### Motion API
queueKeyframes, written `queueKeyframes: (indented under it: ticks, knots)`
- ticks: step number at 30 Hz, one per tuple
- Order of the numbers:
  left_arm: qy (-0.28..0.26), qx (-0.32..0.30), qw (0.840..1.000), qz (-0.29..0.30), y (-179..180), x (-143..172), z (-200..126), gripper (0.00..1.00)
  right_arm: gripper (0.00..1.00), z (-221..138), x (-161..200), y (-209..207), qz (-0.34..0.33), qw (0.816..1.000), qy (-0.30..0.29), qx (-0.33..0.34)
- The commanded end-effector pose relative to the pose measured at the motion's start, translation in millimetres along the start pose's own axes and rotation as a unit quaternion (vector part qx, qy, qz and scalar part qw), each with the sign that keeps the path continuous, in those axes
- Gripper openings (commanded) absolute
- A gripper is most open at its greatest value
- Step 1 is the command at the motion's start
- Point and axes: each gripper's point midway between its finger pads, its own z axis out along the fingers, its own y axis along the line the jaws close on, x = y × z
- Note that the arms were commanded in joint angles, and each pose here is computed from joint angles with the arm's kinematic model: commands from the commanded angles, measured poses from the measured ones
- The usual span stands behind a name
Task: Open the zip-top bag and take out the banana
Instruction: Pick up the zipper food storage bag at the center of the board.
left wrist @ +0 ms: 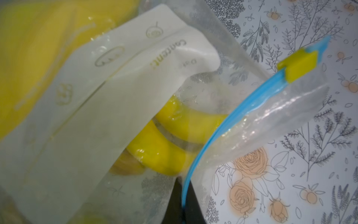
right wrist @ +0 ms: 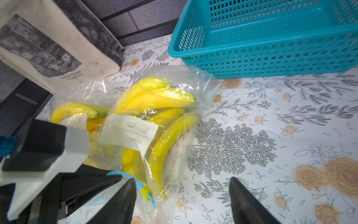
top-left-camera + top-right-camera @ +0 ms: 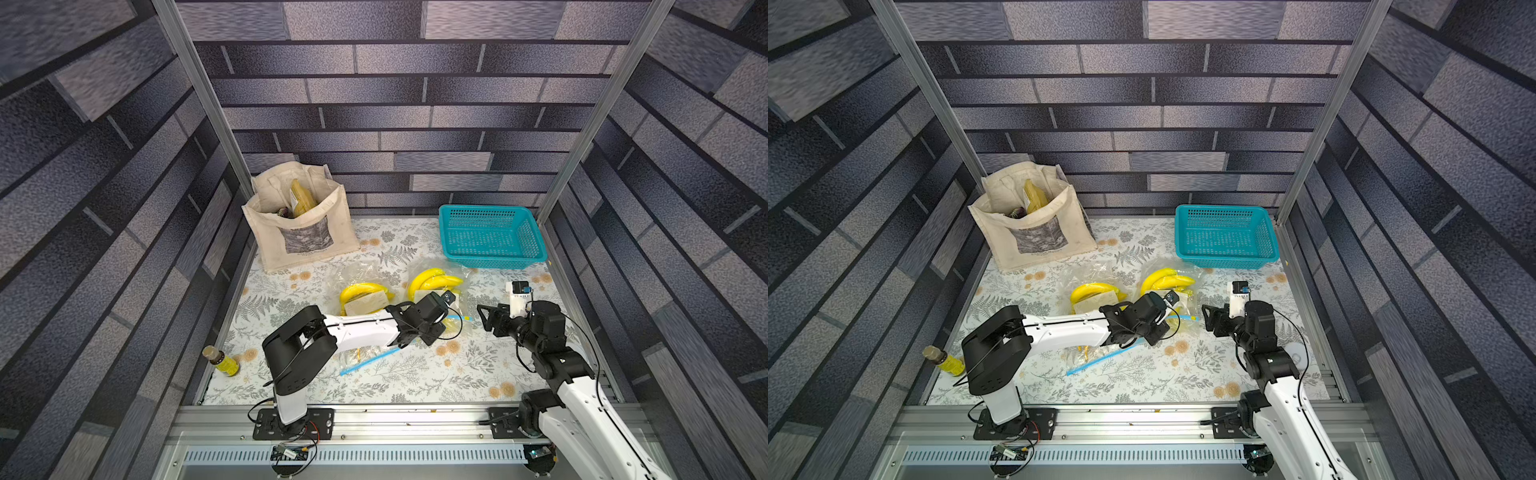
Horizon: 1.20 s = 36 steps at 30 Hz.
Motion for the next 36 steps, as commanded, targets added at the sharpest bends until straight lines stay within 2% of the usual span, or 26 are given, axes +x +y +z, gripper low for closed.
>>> queueKeyframes:
  ticks: [1, 5, 11, 20, 28, 36]
  knots:
    - [-0.012, 0.027, 0.999, -0.024, -2, -9, -13, 0.05, 0.69, 0, 1, 21, -0.01, 0.998, -0.015, -0.066]
    - [-0.018, 0.041, 0.998, -0.039, 3, -14, -17, 0.05, 0.68, -4, 0, 28, -0.012, 0.996, -0.033, -0.088]
    - [-0.032, 0.039, 0.998, -0.05, 12, -19, -26, 0.05, 0.68, -1, 7, 43, -0.007, 0.99, -0.014, -0.14]
    - [-0.069, 0.04, 0.995, -0.061, 17, -40, -48, 0.06, 0.61, 0, 7, 46, -0.013, 0.989, -0.01, -0.149]
    - [-0.074, 0.041, 0.994, -0.063, 20, -41, -56, 0.06, 0.55, -4, -2, 57, -0.033, 0.982, -0.036, -0.18]
    - [-0.082, 0.046, 0.993, -0.066, 25, -43, -64, 0.06, 0.5, 2, -6, 61, -0.052, 0.98, -0.021, -0.191]
